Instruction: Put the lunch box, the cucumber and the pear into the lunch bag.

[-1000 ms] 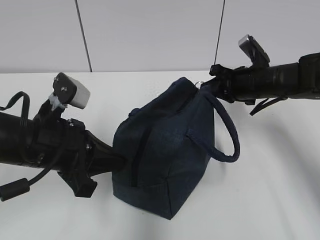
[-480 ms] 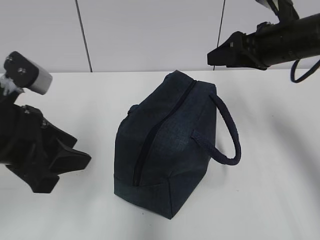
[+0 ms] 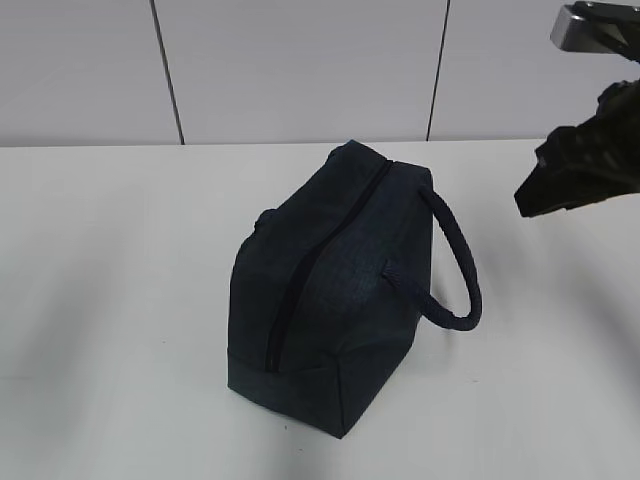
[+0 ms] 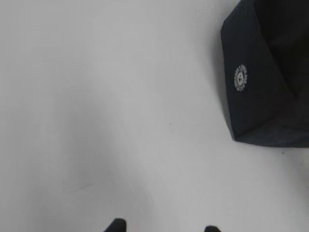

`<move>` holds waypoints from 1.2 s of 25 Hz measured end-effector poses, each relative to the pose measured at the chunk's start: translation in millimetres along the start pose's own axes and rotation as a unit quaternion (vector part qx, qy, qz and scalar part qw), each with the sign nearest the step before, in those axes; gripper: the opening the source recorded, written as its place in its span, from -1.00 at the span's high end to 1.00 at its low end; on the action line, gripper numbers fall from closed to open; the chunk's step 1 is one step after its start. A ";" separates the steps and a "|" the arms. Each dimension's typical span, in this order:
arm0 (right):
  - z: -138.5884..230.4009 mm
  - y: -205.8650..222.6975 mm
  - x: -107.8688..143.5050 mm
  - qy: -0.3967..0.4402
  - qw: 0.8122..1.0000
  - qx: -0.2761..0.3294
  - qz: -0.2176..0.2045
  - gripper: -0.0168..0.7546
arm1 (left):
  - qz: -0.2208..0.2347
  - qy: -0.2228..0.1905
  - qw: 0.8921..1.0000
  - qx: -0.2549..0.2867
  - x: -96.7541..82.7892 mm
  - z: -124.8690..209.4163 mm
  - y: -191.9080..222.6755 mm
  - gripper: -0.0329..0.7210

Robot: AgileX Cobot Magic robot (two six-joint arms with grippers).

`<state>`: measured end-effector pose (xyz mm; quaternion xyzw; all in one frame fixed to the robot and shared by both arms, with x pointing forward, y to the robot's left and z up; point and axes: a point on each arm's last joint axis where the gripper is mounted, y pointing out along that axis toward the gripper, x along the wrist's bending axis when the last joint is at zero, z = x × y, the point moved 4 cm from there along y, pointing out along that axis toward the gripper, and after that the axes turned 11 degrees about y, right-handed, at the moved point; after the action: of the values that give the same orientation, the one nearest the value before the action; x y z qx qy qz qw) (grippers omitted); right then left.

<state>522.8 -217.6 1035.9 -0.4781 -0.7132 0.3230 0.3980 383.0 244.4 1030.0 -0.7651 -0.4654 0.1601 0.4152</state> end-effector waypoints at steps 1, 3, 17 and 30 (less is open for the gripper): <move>9.3 -4.9 5.3 0.001 1.000 -0.001 -0.003 -0.09 | -0.002 -0.008 1.000 -0.010 -0.7 4.1 -9.3 0.10; 29.4 -13.0 14.1 0.002 1.000 -0.001 -0.009 -0.09 | -0.010 -0.015 0.999 -0.042 -2.0 12.9 -30.8 0.10; 167.3 -86.1 7.9 -0.023 0.996 -0.086 0.019 -0.08 | -0.045 -0.017 0.987 -0.153 -12.0 78.5 -83.4 0.11; 238.9 -130.0 -14.0 -0.047 0.961 -0.260 0.087 0.16 | -0.057 -0.017 0.978 -0.200 -15.6 98.4 -85.3 0.11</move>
<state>261.4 -293.4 1028.3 -0.6093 -0.7464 0.1816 0.1966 263.5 298.0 1035.3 -0.8019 -0.5379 0.0531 0.2544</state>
